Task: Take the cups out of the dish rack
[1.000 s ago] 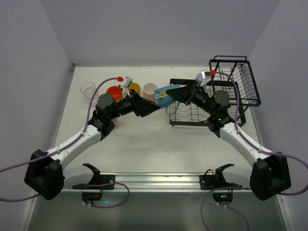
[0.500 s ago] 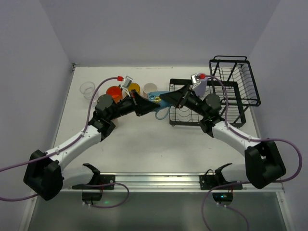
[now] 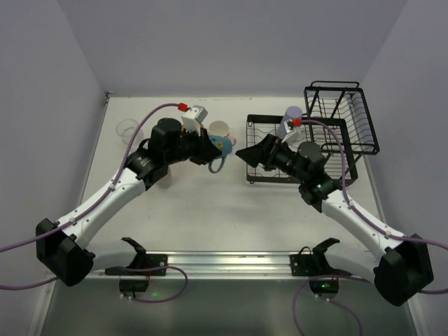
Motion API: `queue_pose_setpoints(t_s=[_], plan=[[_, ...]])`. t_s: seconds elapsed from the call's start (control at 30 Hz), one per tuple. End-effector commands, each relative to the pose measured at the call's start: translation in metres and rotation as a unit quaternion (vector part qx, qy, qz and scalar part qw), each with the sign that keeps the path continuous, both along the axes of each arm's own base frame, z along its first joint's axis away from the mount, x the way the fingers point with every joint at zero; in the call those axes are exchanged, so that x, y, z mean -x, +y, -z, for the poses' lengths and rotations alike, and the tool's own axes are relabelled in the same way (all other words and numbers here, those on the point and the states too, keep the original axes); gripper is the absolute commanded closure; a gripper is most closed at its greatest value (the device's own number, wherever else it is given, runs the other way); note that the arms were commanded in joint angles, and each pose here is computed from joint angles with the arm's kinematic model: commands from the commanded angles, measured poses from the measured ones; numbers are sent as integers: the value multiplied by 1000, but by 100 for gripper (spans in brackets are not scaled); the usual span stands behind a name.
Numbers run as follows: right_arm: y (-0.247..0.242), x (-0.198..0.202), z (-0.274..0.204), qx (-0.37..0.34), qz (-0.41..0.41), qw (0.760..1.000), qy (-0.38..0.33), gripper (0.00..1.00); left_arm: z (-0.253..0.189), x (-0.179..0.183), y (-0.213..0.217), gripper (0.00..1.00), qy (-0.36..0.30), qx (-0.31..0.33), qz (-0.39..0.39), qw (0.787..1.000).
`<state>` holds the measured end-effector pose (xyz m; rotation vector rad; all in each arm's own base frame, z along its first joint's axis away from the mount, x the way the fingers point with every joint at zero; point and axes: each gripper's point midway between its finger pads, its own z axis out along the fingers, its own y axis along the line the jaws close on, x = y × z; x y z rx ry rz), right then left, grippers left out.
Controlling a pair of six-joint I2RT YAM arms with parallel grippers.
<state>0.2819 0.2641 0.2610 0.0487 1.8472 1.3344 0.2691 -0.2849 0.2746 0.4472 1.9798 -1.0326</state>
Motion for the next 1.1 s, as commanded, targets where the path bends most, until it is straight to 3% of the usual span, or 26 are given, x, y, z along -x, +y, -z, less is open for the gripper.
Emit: queue_pose_setpoints(t_s=[0.0,0.13,0.7,0.83,1.03,1.07], plan=[[-41,-5,17,128,76,988,-43,1,52,-37,67,100,15,-182,-123,976],[-61,-1,8,166,106,978,-62,1,89,-37,79,100,62,-259,-120,956],[-75,-7,-6,195,134,967,-92,1,170,-33,71,100,128,-367,-64,919],[-75,-10,-9,196,140,966,-93,1,178,-36,75,91,132,-385,-68,911],[-82,-18,-17,208,165,959,-96,1,176,-41,80,66,126,-397,-83,905],[-84,-20,-16,214,169,957,-95,1,174,-42,81,58,125,-397,-87,905]])
